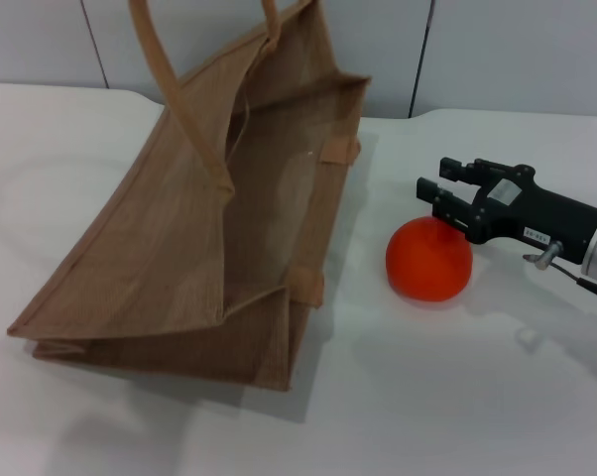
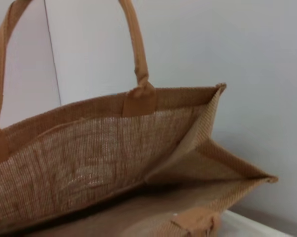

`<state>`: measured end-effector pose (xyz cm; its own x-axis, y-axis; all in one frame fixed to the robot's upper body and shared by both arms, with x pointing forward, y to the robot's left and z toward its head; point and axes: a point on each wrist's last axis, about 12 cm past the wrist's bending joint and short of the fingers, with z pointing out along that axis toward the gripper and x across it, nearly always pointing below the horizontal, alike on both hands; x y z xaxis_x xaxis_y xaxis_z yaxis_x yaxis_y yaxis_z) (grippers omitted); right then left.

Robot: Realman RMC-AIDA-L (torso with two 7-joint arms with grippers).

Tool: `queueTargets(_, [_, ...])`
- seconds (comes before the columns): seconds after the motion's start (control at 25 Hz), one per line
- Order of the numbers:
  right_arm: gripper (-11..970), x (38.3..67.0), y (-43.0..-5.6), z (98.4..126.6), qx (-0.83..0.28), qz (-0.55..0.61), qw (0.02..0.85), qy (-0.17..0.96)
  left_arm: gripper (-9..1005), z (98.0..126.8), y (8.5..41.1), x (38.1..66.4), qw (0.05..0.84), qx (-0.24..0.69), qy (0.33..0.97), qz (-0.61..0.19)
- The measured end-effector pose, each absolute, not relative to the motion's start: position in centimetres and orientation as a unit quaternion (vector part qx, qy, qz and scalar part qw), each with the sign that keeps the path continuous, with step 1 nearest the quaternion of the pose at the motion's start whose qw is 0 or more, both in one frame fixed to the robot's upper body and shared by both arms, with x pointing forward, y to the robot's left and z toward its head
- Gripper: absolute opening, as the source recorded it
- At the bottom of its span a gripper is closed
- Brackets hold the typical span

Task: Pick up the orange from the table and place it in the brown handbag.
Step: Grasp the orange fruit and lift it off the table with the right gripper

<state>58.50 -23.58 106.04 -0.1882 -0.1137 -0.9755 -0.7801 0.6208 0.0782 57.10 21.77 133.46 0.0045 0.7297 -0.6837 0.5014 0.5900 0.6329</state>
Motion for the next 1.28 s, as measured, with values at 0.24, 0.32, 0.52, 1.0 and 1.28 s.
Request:
queueTargets(0.24, [537, 58.1, -23.9, 105.7, -0.312, 0.304, 0.546, 0.716, 121, 133.4, 22.0, 57.1, 0.553, 0.439, 0.700, 0.109])
queueTargets(0.32, [585, 58.0, -23.9, 105.6, -0.314, 0.304, 0.543, 0.717, 120, 133.4, 22.1, 57.1, 0.552, 0.438, 0.700, 0.115])
queueTargets(0.52, [707, 57.9, -24.3, 105.1, -0.310, 0.292, 0.537, 0.728, 120, 133.4, 22.3, 57.2, 0.550, 0.437, 0.702, 0.118])
queueTargets(1.0, [881, 57.3, -24.1, 104.0, -0.320, 0.288, 0.505, 0.748, 120, 133.3, 22.1, 57.1, 0.549, 0.439, 0.701, 0.116])
queueTargets(1.28, [882, 57.3, -23.8, 103.0, -0.330, 0.264, 0.484, 0.767, 119, 133.3, 22.0, 57.1, 0.550, 0.440, 0.701, 0.116])
